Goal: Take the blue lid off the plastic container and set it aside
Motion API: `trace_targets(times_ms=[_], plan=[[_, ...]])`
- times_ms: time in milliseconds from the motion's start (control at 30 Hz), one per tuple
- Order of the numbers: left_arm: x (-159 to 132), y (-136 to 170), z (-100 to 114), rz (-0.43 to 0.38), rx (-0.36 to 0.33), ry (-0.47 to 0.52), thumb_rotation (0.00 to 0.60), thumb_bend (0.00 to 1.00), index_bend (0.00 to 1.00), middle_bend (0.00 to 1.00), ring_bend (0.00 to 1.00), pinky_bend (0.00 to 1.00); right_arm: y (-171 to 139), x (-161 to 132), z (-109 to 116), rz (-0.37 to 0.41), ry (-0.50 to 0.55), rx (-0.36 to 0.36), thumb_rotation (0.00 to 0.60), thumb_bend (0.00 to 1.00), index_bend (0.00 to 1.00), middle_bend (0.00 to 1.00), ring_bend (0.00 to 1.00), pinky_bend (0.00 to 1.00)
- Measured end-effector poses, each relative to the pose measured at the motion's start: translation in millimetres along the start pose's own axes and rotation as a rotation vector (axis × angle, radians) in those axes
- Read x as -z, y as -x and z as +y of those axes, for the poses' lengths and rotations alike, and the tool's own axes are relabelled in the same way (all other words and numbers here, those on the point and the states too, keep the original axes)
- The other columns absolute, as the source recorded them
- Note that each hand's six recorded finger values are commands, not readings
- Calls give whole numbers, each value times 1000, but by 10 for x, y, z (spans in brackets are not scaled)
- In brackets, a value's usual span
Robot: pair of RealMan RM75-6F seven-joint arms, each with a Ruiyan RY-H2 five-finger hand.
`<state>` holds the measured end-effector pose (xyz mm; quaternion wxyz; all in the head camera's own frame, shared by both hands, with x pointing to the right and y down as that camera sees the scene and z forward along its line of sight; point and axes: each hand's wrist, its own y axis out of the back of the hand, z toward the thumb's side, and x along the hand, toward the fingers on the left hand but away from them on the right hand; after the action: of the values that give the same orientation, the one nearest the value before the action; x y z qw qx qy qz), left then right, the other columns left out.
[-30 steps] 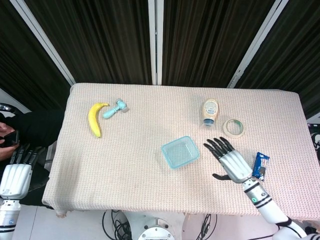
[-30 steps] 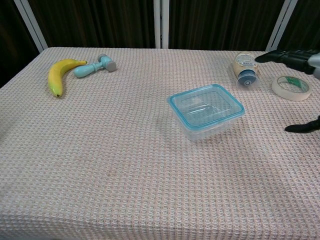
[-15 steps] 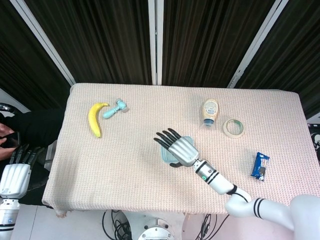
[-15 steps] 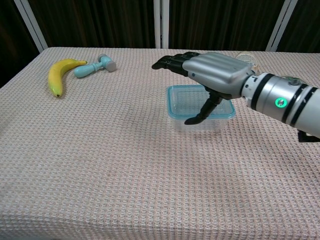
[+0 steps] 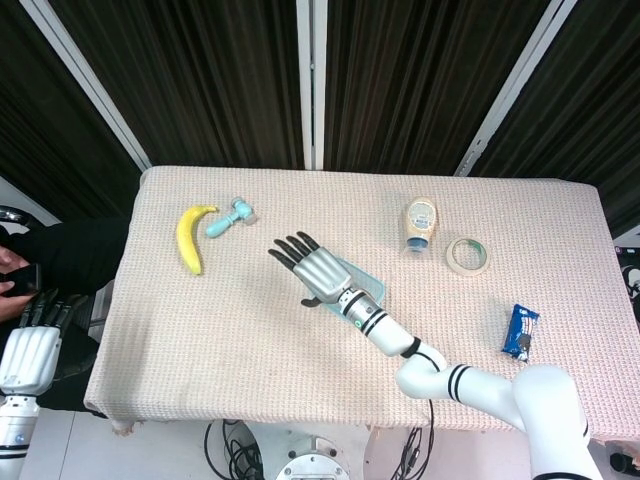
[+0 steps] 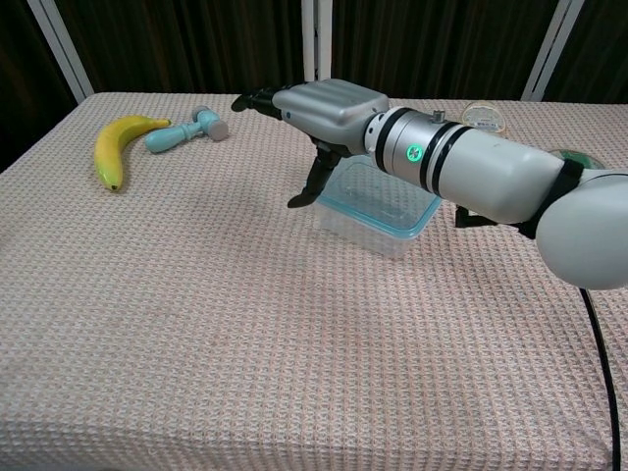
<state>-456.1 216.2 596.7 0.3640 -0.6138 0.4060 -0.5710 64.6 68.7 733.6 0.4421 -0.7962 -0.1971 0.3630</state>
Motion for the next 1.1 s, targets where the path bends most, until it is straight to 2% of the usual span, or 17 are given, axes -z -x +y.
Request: trace_targets(times_ms=[67,100,167,200,267,367,467,533,700,933,1100], plan=[[-2,-12,0,-3,-2,3,600,30,160,144,0,0,-53,26,69,5,42,12,600,73,0,68,0,0],[-6,-15,-1,-5,-3,3,600,30,160,144,0,0,-83,49,107,6,57,17,600,125,0,103,0,0],[-19,-21,-1,-13,-3,1,600,30,160,144,0,0,-163,121,200,5,82,24,600,272,0,195,0,0],[-25,-23,1,-15,-4,0,600,30,160,144,0,0,-199,157,241,3,92,25,600,322,0,215,0,0],[-39,-29,6,-18,-7,0,600,30,160,144,0,0,-277,232,327,0,127,17,600,488,0,261,0,0],[-61,-34,7,-22,-10,1,600,30,160,144,0,0,-354,264,368,12,192,-30,600,655,0,323,0,0],[-82,-19,-2,-24,-7,-2,600,30,160,144,0,0,-418,172,308,55,229,-118,600,734,0,331,0,0],[-85,1,-6,-20,-3,-5,600,30,160,144,0,0,-455,137,265,81,197,-166,600,766,0,331,0,0],[-51,40,-7,3,-4,-1,600,30,160,144,0,0,-475,5,105,125,114,-234,600,771,0,332,0,0],[-34,33,-38,7,0,5,600,30,160,144,0,0,-501,-53,11,150,31,-249,600,771,0,333,0,0],[-39,17,-54,-1,2,7,600,30,160,144,0,0,-503,38,9,126,-52,-235,600,771,0,334,0,0]])
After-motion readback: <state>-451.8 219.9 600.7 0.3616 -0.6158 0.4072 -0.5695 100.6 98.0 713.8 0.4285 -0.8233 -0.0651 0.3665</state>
